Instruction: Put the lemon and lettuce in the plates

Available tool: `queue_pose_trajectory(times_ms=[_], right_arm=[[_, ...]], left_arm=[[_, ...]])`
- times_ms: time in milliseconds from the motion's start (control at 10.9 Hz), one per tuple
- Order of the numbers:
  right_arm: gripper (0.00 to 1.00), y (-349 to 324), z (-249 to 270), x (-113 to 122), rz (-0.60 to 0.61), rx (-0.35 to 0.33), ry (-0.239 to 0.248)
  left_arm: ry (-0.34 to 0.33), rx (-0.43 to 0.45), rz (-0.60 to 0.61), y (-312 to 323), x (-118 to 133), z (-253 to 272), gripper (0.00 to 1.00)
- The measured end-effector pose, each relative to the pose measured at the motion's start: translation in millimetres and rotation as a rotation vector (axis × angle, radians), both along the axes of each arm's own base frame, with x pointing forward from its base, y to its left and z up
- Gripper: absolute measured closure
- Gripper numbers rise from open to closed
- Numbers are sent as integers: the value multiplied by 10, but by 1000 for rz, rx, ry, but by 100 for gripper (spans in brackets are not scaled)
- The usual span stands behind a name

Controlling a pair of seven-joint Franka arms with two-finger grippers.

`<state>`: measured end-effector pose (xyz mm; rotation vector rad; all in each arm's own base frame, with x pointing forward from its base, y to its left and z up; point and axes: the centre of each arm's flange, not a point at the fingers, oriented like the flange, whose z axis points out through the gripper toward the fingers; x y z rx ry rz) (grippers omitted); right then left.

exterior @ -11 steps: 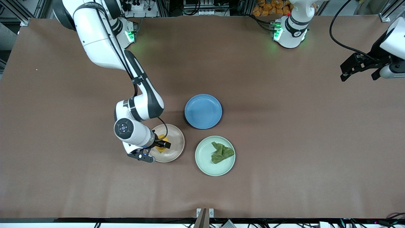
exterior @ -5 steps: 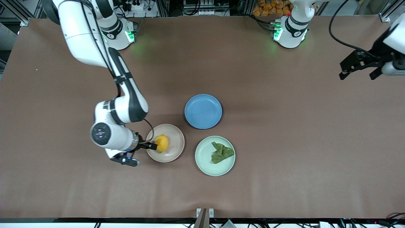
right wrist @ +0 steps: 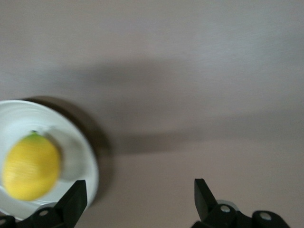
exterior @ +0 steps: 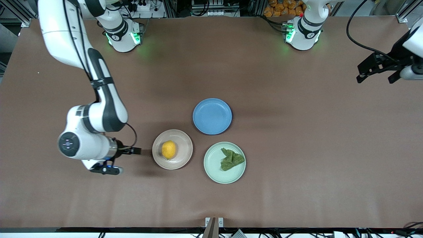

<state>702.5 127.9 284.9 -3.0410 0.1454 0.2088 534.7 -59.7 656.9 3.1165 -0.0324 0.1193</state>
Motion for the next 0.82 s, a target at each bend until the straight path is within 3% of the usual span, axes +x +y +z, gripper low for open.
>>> queue_pose_trajectory(times_ms=[274,823], right_arm=[[0,-623,226,-105,106,-3,-7],[0,-1474,513,-475,189,-38,12]], left_arm=[[72,2,1,23,45,-207,0],[59,-1,23,143,100,-225,0]])
